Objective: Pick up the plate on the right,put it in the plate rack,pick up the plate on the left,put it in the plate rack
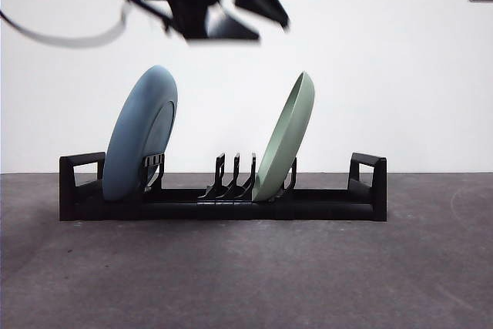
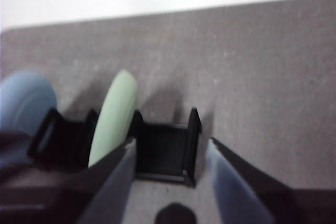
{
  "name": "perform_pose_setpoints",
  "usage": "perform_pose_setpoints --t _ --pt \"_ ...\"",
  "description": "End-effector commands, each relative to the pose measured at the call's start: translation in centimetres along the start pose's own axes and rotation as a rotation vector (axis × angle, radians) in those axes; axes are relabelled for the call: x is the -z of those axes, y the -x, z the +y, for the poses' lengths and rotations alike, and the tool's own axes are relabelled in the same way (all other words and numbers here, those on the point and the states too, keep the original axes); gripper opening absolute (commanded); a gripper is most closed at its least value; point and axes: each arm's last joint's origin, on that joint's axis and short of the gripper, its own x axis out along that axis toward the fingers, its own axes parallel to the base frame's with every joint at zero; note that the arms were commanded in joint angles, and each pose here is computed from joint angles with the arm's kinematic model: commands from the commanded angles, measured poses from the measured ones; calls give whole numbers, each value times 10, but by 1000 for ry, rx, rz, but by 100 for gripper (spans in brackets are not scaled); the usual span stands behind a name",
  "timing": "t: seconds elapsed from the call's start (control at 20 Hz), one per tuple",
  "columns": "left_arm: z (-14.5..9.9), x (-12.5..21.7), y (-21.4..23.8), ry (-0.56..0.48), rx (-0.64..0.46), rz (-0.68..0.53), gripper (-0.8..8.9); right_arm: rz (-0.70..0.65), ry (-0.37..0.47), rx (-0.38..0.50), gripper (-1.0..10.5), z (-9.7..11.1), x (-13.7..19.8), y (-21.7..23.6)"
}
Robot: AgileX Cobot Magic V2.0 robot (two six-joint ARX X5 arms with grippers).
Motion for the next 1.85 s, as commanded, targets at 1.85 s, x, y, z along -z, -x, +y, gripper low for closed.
perform_pose_setpoints --t 1.85 --pt "-24 70 242 -123 -588 77 -2 -242 129 117 3 -13 122 54"
